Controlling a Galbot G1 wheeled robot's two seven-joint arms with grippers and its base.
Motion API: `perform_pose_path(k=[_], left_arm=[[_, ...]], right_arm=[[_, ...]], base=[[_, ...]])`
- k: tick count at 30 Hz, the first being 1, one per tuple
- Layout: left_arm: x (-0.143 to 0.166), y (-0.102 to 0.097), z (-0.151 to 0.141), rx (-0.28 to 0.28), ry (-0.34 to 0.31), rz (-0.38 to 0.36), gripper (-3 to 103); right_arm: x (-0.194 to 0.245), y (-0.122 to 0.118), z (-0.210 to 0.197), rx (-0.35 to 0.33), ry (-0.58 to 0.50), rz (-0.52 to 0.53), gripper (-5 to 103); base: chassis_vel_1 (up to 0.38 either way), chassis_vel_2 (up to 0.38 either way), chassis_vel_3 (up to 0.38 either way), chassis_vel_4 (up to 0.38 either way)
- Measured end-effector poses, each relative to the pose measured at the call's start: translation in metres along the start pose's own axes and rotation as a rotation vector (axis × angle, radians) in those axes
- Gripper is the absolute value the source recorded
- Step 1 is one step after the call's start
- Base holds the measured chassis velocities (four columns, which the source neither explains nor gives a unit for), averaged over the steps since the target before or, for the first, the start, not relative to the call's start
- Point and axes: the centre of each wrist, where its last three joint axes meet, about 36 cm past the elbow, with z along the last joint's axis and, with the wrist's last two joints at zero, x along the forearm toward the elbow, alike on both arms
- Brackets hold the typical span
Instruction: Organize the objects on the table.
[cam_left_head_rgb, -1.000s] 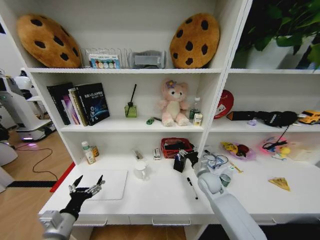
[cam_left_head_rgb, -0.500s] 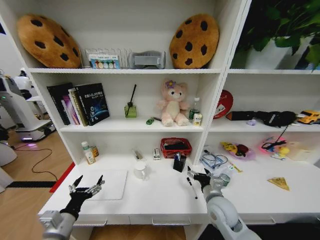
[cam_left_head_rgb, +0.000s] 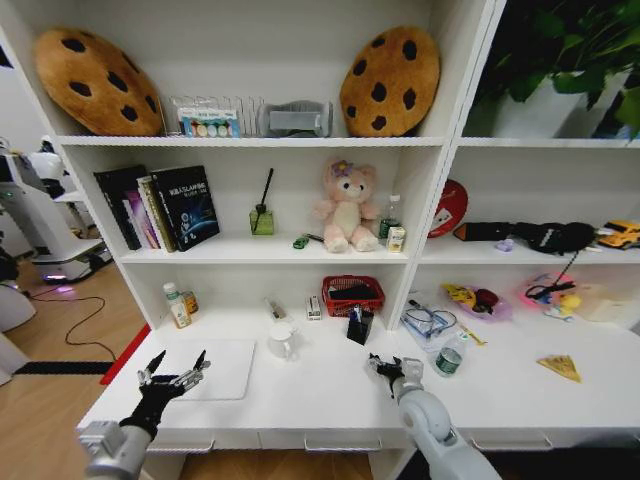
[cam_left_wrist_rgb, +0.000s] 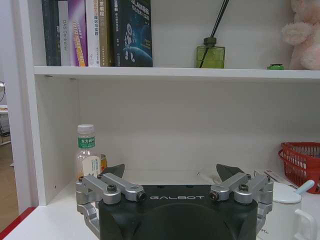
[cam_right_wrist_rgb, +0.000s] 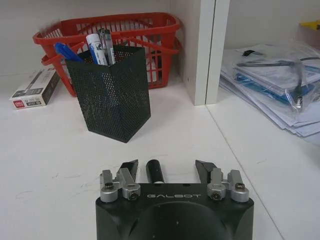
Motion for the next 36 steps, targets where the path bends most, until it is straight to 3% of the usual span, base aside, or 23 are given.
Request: perform_pose_path(k=[2,3,5,6,8,14,17,24,28,29,35,36], left_arm=[[0.000,0.000,0.000,0.000,0.000,0.000,100],[0.000,0.000,0.000,0.000,0.000,0.000,100],[0.000,0.000,0.000,0.000,0.000,0.000,100],[0.000,0.000,0.000,0.000,0.000,0.000,100],[0.000,0.000,0.000,0.000,0.000,0.000,100],[0.000,0.000,0.000,0.000,0.000,0.000,100],[0.000,0.000,0.000,0.000,0.000,0.000,100],[0.000,0.000,0.000,0.000,0.000,0.000,100],[0.000,0.000,0.000,0.000,0.000,0.000,100],[0.000,0.000,0.000,0.000,0.000,0.000,100],[0.000,0.000,0.000,0.000,0.000,0.000,100],[0.000,0.000,0.000,0.000,0.000,0.000,100]], right_arm=[[-0.001,0.000,0.001,0.003,0.004,-0.003,65],[-0.002,0.000,0.001,0.006,0.006,-0.010,54],[-0.004,-0.001,0.001,0.008,0.007,-0.017,54],[-0.006,-0.002,0.001,0.010,0.008,-0.027,44],[-0.007,-0.002,0.000,0.014,0.010,-0.034,44],[-0.005,-0.002,-0.001,0.033,0.035,-0.070,16],[-0.002,0.000,0.000,0.036,0.042,-0.072,11],[-0.001,-0.001,-0.002,0.023,0.021,-0.066,11],[0.002,-0.005,-0.023,0.020,-0.162,-0.081,11],[0.002,-0.005,-0.023,0.020,-0.162,-0.081,11],[-0.015,-0.015,-0.077,0.119,-0.493,-0.124,11],[-0.015,-0.015,-0.077,0.119,-0.493,-0.124,11]], base=[[0.000,0.000,0.000,0.000],[0.000,0.000,0.000,0.000],[0.000,0.000,0.000,0.000],[0.000,0.000,0.000,0.000],[0.000,0.000,0.000,0.000],[0.000,0.000,0.000,0.000],[0.000,0.000,0.000,0.000],[0.000,0.000,0.000,0.000],[0.000,0.000,0.000,0.000],[0.000,0.000,0.000,0.000],[0.000,0.000,0.000,0.000],[0.000,0.000,0.000,0.000]])
